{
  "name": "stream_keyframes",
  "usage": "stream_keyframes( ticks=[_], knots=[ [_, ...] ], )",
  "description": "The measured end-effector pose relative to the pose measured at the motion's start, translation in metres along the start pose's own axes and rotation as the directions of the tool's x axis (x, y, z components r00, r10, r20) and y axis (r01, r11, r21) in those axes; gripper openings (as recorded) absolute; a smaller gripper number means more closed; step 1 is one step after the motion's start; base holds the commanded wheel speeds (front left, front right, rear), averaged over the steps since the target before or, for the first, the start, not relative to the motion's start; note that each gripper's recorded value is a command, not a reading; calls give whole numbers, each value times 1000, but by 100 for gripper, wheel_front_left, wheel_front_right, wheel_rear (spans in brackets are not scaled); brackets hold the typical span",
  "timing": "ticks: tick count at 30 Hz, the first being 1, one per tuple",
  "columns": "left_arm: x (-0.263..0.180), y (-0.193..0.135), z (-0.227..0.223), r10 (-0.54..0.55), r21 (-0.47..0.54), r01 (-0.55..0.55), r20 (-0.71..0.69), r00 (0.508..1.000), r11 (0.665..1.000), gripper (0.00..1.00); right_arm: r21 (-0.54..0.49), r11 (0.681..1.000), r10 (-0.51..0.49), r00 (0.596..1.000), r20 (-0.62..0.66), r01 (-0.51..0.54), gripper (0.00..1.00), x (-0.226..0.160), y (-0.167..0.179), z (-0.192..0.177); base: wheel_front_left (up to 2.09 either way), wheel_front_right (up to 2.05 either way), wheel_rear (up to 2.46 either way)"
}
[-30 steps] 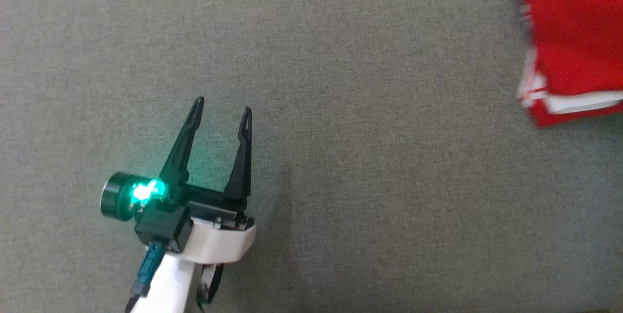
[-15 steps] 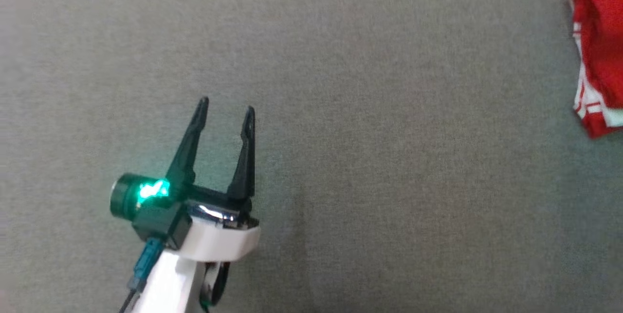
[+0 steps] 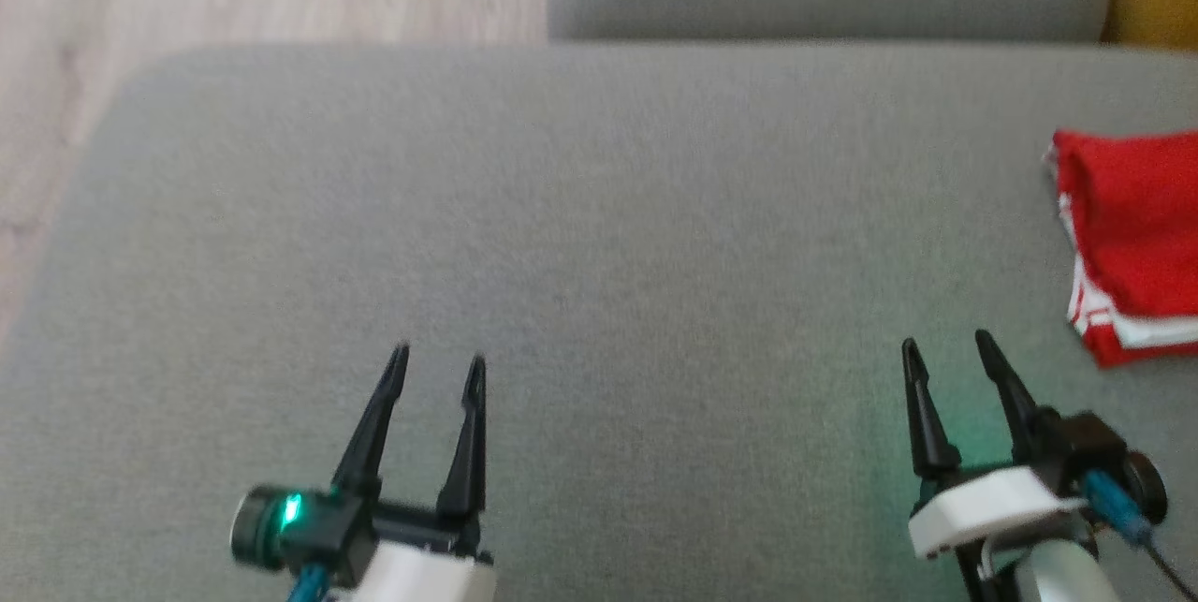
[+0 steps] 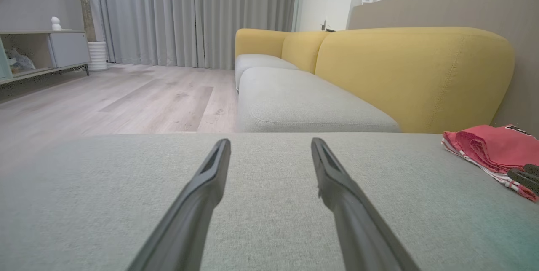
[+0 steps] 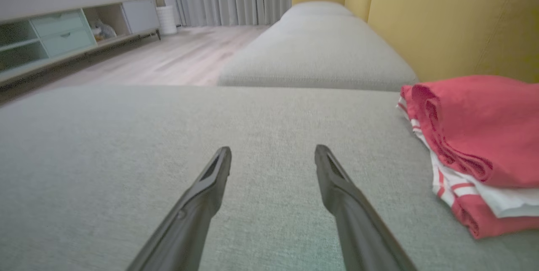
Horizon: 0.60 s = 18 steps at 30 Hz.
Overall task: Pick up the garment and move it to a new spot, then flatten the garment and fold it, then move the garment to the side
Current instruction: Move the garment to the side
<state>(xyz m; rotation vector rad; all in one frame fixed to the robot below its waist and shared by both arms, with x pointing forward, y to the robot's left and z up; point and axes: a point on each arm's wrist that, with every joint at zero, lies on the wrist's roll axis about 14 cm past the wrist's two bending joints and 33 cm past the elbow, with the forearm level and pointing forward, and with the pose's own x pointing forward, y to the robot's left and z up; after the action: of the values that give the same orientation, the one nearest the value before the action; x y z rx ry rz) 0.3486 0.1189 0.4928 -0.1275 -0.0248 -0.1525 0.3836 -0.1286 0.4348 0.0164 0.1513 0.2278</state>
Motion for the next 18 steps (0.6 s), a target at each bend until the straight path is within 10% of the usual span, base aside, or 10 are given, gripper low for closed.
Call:
stream_keyframes(
  ticks=[18],
  knots=[
    [-52, 10, 4, 32, 34, -33, 24, 999, 999, 100, 43, 999, -17, 988, 152, 10, 100, -61, 10, 38, 0, 0, 0]
  ],
)
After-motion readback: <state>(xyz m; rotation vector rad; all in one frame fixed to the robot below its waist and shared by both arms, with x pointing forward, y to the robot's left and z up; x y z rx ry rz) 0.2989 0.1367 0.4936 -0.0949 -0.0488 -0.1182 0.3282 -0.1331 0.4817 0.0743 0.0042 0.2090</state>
